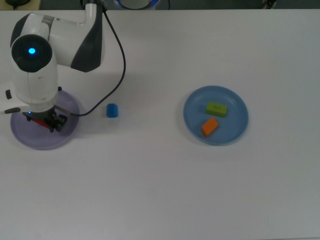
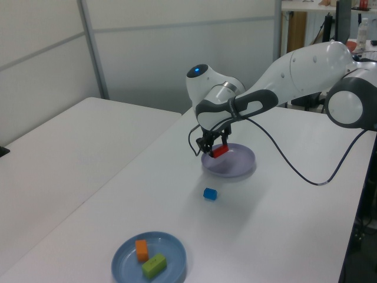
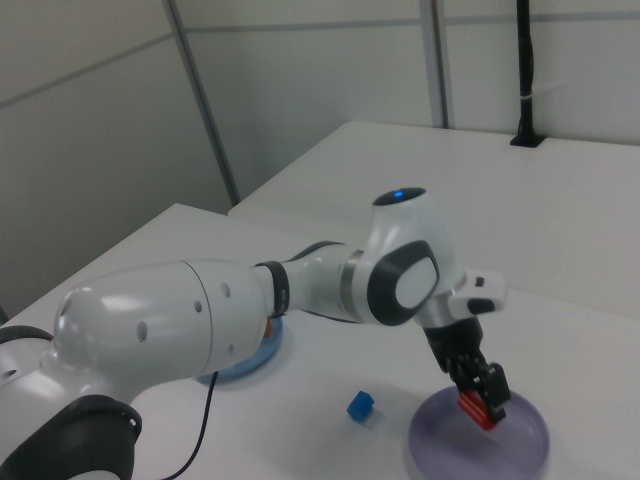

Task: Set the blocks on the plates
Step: 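Carry the red block onto the lavender plate and release it, then move the gripper down onto the blue block and grasp it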

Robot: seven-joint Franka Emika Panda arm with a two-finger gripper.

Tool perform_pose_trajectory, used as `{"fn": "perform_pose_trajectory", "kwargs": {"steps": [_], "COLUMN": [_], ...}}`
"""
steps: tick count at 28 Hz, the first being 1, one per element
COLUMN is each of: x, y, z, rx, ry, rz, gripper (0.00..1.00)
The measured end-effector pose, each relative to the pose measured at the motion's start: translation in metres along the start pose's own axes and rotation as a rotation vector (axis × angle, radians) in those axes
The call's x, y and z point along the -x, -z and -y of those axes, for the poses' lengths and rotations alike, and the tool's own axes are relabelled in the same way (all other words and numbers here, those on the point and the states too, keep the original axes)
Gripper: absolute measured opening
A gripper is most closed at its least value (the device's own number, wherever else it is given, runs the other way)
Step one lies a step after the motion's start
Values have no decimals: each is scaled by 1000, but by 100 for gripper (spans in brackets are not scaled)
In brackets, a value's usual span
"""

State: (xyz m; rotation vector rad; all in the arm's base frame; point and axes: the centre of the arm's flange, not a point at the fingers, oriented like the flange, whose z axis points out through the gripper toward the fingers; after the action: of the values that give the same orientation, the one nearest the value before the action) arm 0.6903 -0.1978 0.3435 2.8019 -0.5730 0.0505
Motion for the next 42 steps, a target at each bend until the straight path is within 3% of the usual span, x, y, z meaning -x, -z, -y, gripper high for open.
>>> {"fn": "perform_pose_trajectory", "kwargs": {"steps": [7, 10, 15, 19, 22, 25, 29, 42], "x": [4, 4, 4, 4, 3, 5, 10, 54], "y": [-17, -17, -17, -15, -9, -3, 13, 53], "z": [2, 2, 2, 2, 1, 0, 0, 67], "rx": [5, 5, 5, 1, -12, -32, -64, -85], "ry": [41, 59, 65, 62, 55, 58, 84, 473], "rz": [28, 28, 28, 25, 22, 37, 69, 246], "gripper": [69, 80, 89, 90, 91, 99, 100, 100]}}
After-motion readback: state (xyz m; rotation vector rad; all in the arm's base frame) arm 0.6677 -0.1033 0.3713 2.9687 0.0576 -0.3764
